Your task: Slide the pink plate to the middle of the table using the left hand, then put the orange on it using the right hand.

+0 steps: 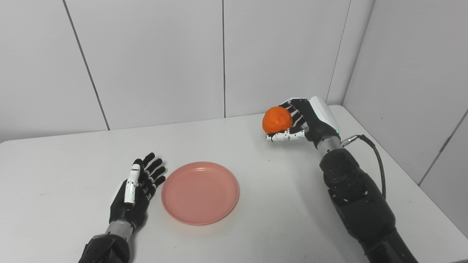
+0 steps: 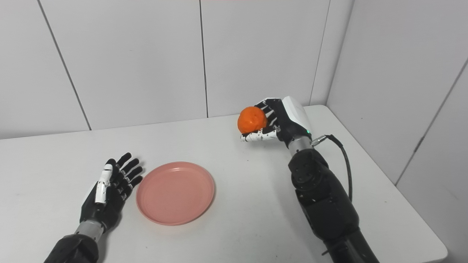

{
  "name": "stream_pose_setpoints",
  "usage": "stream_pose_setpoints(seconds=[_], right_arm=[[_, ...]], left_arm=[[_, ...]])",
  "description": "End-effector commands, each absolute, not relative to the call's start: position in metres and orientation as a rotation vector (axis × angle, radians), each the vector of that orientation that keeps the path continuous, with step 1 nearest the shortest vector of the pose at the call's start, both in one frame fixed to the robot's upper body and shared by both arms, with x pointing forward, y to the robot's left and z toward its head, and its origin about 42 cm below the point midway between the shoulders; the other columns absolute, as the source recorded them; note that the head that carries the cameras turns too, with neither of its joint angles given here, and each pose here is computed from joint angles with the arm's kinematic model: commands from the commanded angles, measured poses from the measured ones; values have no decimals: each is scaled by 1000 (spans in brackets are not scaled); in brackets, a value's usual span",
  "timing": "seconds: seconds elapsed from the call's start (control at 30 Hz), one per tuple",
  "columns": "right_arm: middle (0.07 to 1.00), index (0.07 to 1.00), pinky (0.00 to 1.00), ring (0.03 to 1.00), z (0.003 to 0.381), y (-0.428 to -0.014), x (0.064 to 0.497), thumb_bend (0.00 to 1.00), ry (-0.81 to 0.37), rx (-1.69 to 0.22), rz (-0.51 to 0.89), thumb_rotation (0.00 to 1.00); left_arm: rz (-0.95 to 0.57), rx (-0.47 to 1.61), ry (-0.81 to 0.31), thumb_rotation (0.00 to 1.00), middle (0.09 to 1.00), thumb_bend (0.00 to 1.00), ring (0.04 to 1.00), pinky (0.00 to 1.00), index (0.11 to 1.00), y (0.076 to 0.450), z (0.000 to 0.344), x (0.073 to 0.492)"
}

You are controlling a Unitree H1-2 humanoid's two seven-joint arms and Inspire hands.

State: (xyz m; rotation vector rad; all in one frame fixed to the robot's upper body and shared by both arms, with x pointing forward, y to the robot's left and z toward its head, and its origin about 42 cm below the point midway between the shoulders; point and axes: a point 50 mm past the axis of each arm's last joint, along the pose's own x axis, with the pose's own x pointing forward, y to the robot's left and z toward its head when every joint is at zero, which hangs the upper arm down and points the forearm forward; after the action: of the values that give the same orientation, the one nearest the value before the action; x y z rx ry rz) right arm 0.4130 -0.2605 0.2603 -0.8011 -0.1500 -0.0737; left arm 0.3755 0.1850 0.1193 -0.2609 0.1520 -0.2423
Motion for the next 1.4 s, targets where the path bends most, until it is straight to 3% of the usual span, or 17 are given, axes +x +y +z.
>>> stream_pose_setpoints(seconds=[0.0,0.07,0.17,0.43,0.77,1.37], right_arm=[[477,488,317,398,296,-244,417,500,-267,-788,-89,141],[475,487,315,394,299,-234,416,501,-284,-786,-60,140],[476,486,390,436,300,-220,415,500,-307,-779,-12,138],[487,485,406,451,290,-185,412,501,-313,-764,75,141],[474,485,373,430,272,-146,411,502,-340,-723,181,137],[491,487,377,444,231,-108,411,502,-272,-745,283,138]], left_arm=[[-241,-254,152,1000,895,373,893,900,888,178,121,376],[-243,-252,154,1000,894,373,894,899,888,173,121,376],[-247,-252,156,1000,896,368,898,905,891,167,121,377],[-237,-227,154,1000,900,371,897,903,890,152,118,380],[-219,-227,139,1000,910,392,909,908,898,138,116,382],[-166,-219,98,1000,885,380,885,890,884,127,117,387]])
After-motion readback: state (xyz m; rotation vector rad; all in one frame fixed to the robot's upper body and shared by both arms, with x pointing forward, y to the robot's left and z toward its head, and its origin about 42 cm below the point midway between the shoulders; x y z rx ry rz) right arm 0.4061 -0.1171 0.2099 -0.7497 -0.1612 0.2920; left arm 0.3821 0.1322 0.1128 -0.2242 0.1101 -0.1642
